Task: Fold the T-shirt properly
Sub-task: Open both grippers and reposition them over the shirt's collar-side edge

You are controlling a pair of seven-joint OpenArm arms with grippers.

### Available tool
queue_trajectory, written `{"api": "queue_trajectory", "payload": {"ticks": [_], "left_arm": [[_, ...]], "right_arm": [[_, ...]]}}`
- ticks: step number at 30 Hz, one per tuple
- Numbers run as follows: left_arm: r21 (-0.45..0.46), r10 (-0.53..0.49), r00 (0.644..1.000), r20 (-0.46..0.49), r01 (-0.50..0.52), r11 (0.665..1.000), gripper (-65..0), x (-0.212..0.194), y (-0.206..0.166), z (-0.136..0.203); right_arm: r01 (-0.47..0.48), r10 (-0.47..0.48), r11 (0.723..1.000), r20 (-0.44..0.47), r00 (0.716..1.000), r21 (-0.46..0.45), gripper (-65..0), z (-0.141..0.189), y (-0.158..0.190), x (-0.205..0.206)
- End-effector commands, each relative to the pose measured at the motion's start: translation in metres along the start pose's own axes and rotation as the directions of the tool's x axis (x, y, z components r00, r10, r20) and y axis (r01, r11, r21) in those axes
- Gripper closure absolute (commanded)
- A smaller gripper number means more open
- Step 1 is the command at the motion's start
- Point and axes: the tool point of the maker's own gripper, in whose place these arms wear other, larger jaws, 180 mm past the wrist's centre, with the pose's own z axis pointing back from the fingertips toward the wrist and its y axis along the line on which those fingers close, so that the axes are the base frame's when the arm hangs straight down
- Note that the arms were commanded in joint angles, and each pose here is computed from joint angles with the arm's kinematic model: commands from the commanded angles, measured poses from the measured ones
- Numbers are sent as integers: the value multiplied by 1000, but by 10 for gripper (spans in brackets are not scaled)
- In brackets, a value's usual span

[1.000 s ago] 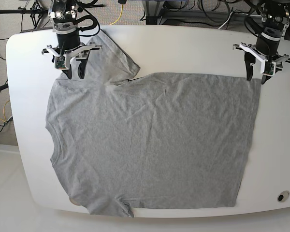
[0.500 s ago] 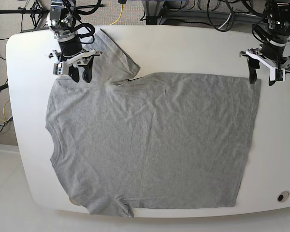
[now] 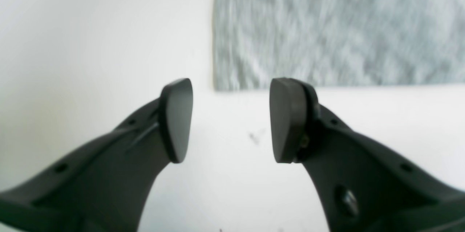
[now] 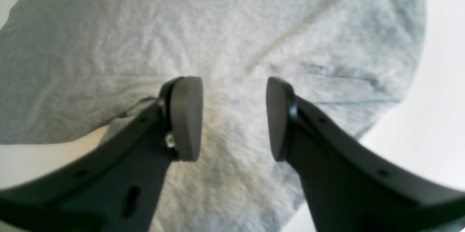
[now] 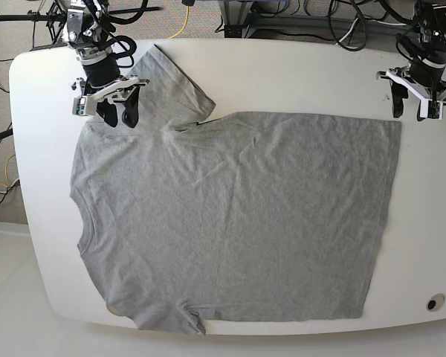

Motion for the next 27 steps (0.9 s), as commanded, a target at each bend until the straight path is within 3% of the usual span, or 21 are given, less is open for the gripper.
{"api": "queue_trajectory", "payload": {"ticks": [1, 4, 11, 14, 16, 22, 27], "left_arm": [[-4, -6, 999, 36, 6, 1000, -293, 10, 2, 2], [3, 12, 998, 54, -13, 1000, -303, 11, 2, 4], [19, 34, 998, 55, -35, 999, -315, 6, 6, 7], [13, 41, 997, 58, -41, 999, -319, 2, 1, 11], [15, 44, 997, 61, -45, 999, -322, 1, 2, 12], [-1, 36, 997, 67, -36, 999, -332, 3, -3, 11], [-53, 21, 997, 70, -17, 998, -337, 5, -19, 12]], "right_arm": [[-5, 5, 1000, 42, 999, -2, -270, 3, -2, 12], [54, -52, 996, 30, 998, -65, -270, 11, -24, 5], [170, -170, 978, 9, 985, -118, -274, 27, -49, 3], [278, -284, 954, -34, 958, -115, -303, 41, -56, -3], [301, -309, 946, -53, 950, -117, -313, 46, -57, -6], [320, -336, 936, -99, 937, -147, -328, 56, -62, -24], [288, -312, 937, -104, 944, -198, -333, 58, -71, -34]]}}
